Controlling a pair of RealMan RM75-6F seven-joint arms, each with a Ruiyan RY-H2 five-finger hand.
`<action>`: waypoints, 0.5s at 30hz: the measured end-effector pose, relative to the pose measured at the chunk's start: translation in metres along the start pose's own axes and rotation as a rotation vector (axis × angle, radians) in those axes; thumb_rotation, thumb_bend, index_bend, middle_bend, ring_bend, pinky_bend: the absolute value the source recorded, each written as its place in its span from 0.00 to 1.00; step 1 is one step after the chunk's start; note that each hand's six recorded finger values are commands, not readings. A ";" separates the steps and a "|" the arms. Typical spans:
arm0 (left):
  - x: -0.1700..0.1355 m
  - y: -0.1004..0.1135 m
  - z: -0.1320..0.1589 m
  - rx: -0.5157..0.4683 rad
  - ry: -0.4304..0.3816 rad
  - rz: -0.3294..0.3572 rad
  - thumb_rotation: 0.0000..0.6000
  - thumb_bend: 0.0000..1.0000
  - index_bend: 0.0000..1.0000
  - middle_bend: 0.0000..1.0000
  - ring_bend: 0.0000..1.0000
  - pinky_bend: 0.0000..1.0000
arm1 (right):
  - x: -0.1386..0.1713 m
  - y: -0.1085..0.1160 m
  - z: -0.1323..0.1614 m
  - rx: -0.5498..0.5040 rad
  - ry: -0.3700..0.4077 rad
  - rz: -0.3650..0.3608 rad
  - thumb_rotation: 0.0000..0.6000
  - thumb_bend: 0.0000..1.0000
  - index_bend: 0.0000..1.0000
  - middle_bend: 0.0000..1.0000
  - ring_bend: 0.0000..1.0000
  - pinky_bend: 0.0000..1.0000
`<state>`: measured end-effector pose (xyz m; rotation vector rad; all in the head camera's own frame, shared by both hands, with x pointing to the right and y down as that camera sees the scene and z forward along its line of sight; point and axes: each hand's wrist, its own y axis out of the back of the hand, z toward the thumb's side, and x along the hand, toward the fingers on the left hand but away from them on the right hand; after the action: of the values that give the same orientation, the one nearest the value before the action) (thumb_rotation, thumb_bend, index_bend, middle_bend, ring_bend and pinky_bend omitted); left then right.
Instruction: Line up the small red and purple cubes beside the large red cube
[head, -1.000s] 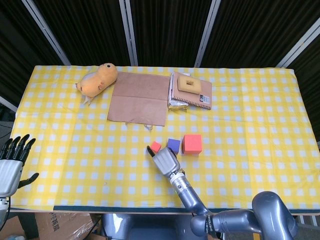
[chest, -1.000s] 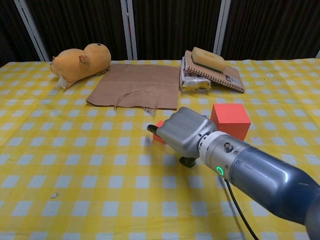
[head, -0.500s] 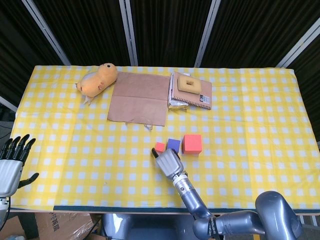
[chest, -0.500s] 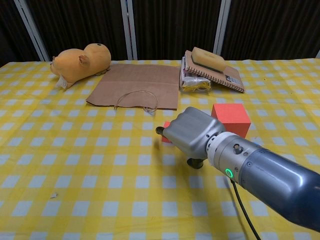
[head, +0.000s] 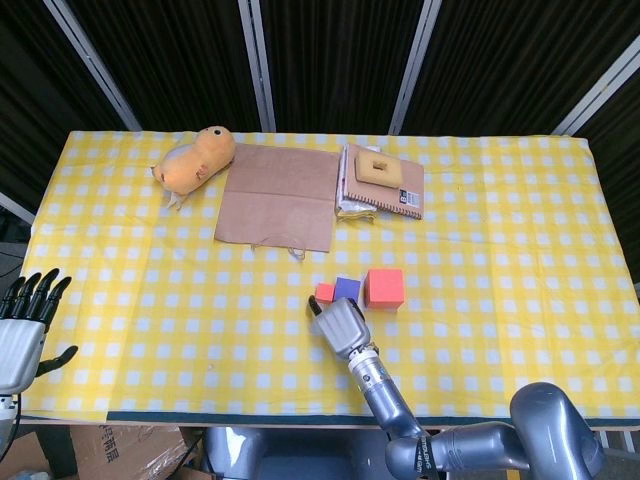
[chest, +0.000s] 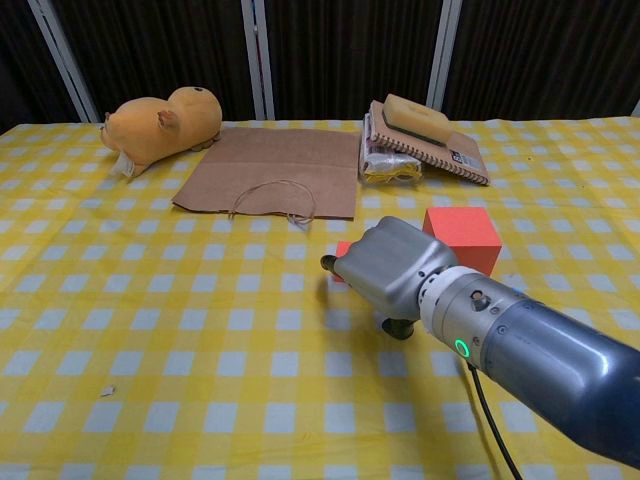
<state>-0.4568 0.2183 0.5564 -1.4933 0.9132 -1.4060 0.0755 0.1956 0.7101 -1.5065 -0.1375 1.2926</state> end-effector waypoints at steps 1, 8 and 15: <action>0.000 0.000 0.000 0.000 0.000 0.000 1.00 0.02 0.00 0.00 0.00 0.00 | 0.000 0.000 0.000 0.006 -0.001 0.001 1.00 0.39 0.14 0.87 0.91 0.80; 0.000 0.000 0.000 0.000 0.000 0.000 1.00 0.02 0.00 0.00 0.00 0.00 | -0.001 -0.003 0.000 0.017 -0.020 0.017 1.00 0.39 0.14 0.87 0.91 0.80; 0.000 0.000 0.000 0.000 0.000 0.000 1.00 0.02 0.00 0.00 0.00 0.00 | -0.001 -0.005 -0.003 0.026 -0.044 0.031 1.00 0.39 0.15 0.87 0.91 0.80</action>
<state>-0.4568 0.2183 0.5564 -1.4933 0.9132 -1.4060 0.0801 0.1952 0.7140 -1.4639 -0.1263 1.3481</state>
